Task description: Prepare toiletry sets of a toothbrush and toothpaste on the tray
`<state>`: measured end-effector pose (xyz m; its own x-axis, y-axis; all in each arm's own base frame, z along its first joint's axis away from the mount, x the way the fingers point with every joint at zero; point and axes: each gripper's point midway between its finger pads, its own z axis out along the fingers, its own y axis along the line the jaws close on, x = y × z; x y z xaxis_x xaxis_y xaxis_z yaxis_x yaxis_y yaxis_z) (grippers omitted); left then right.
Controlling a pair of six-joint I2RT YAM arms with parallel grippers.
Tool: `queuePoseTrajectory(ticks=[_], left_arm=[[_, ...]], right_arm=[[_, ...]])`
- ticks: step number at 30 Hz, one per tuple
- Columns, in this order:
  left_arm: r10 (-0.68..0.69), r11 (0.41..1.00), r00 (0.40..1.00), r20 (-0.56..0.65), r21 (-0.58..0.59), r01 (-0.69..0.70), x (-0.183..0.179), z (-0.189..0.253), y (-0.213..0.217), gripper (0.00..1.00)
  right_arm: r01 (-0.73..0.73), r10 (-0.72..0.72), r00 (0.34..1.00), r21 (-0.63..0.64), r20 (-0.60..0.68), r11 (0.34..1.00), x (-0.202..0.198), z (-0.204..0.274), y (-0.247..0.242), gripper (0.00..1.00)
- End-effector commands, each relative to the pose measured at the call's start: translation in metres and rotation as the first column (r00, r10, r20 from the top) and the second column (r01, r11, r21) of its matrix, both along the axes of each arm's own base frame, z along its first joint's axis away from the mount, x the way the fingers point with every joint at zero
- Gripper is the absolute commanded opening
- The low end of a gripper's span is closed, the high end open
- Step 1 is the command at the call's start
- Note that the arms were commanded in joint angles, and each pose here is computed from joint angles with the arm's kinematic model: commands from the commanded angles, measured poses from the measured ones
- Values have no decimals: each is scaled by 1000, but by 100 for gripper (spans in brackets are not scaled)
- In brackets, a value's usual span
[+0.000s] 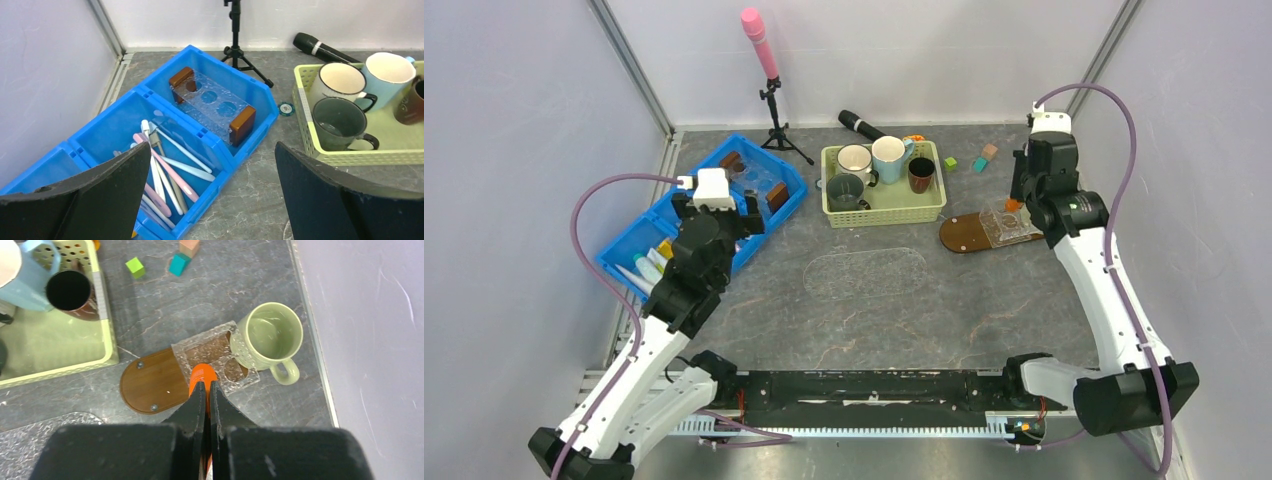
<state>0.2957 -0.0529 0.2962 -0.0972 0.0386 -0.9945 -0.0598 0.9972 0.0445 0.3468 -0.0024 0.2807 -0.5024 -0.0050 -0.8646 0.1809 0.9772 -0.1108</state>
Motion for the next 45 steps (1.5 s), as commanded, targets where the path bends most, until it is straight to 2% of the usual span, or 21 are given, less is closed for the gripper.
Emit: queuePoseTrajectory(ticks=[1, 7, 23, 45], left_arm=[[96, 993, 995, 12, -76, -95, -2, -1, 18, 100], [147, 988, 989, 16, -53, -146, -4, -3, 29, 100], [142, 989, 990, 19, -39, -142, -4, -5, 29, 100], [140, 990, 990, 13, -29, -139, -3, -8, 29, 100]], right_arm=[[102, -102, 990, -1, 95, 995, 10, 16, -20, 0], [142, -144, 986, 20, 88, 990, 19, 5, -31, 0], [127, -132, 990, 115, 44, 985, 48, -16, -47, 0], [138, -137, 990, 108, -22, 985, 70, -22, -60, 0]])
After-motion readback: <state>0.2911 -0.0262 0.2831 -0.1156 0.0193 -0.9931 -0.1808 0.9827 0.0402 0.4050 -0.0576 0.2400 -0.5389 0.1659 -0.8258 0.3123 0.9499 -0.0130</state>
